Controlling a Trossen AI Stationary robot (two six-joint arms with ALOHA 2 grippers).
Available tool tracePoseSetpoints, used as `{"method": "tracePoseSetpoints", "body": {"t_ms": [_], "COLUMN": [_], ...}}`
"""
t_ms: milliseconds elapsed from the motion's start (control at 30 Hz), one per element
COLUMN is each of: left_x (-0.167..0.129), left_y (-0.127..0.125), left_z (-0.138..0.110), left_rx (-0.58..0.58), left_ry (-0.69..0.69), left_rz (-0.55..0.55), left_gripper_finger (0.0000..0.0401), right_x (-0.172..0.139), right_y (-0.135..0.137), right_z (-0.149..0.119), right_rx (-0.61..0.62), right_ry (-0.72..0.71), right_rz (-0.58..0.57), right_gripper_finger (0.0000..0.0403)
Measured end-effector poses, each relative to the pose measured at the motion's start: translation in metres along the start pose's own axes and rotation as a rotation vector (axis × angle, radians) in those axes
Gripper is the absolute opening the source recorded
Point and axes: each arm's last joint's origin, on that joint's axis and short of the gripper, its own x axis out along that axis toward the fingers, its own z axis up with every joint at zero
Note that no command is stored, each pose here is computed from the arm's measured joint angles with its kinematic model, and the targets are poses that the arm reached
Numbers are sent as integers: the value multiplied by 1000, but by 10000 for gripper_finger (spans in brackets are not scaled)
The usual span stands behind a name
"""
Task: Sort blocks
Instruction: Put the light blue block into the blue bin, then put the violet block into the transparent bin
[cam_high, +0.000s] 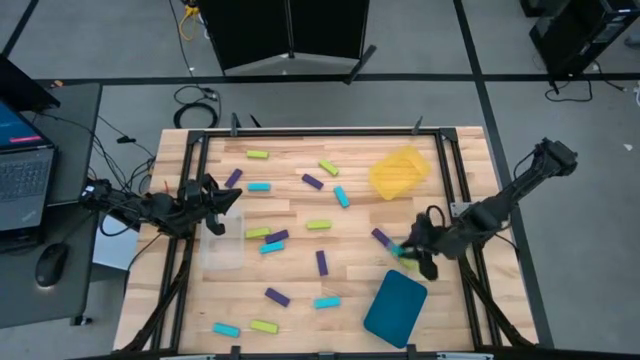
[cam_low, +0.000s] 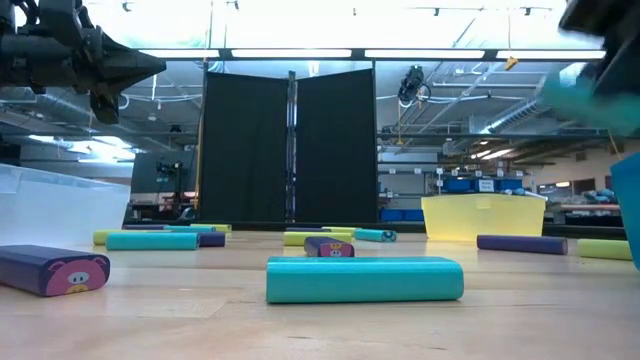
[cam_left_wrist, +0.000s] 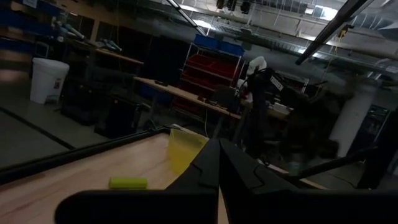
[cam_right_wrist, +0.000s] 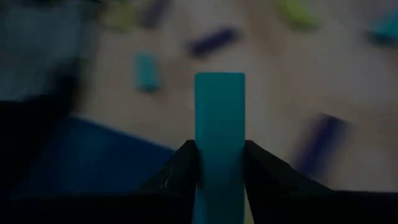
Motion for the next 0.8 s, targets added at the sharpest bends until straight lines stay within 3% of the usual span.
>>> {"method": "tracePoseSetpoints", "body": {"t_ms": [200,333,633,800], "left_x": [0,0,0,5], "left_y": [0,1,1,-7], "left_z": [0,0,0,-3], "left_rx": [-1,-22,-46,-16], "left_ry": [-2,-9,-6,113], "left_rz": [10,41,28,-92], "left_gripper_finger": [11,11,13,38], "right_x": [9,17,29,27], "right_y": [27,41,48,50], "right_z": [-8,-13,-26,-18], "right_rx": [63,124,228,180], "right_ry": [82,109,235,169], "right_rz": [219,292,264,315], "right_gripper_finger": [113,116,272,302]}}
